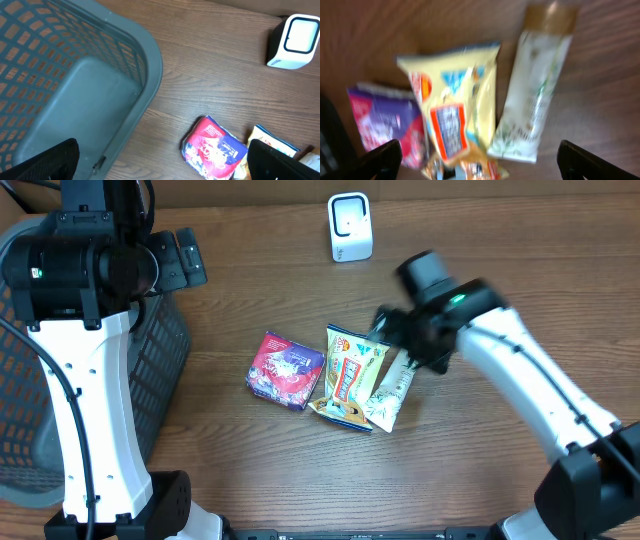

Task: Scan the item barcode
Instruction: 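Move the right gripper over the white bamboo tube and grasp it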

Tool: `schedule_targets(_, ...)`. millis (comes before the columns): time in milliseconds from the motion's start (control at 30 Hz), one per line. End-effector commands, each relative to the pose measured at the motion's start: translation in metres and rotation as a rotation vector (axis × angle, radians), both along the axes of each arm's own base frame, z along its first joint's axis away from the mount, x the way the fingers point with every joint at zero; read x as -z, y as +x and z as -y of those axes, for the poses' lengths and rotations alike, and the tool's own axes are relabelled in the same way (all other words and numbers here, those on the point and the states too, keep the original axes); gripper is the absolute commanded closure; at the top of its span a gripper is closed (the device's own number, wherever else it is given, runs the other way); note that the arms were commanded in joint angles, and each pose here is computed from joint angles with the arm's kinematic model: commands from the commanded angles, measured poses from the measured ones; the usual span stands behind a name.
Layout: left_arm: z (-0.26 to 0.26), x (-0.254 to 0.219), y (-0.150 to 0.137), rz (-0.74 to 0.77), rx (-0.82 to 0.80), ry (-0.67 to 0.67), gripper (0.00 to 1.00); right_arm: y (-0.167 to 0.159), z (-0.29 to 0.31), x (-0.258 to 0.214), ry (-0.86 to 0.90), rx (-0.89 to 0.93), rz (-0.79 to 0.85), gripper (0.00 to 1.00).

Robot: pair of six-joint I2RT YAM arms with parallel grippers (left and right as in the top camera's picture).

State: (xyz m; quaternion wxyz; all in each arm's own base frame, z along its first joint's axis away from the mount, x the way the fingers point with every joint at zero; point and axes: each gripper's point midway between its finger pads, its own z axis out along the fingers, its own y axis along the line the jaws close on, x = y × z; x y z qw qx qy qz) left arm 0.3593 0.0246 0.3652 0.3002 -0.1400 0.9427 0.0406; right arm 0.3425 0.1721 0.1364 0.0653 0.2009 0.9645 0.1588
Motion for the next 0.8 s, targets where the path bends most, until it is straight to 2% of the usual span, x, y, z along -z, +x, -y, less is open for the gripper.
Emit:
schedule_targets(0,-0.002,0.001,-0.001,-0.007,0.012,0.010,0.00,0.018,0.007,0.005,0.042,0.042,-0.007,0.00)
schedule_targets(100,-0.002,0.001,-0.002,-0.013,0.012,0.010,0.00,0.027,0.025,0.023,0.028,0.091,-0.047,0.02)
schedule_targets(300,-0.002,0.002,-0.003,-0.015,0.015,0.013,0.00,0.042,0.028,0.056,-0.022,0.038,-0.049,0.04)
schedule_targets(500,-0.002,0.003,-0.005,-0.032,0.030,0.023,0.01,0.047,0.038,0.099,-0.088,0.053,-0.110,0.10)
schedule_targets(767,-0.002,0.006,-0.010,-0.056,0.030,0.023,0.00,0.066,0.050,0.109,-0.165,0.078,-0.043,0.16)
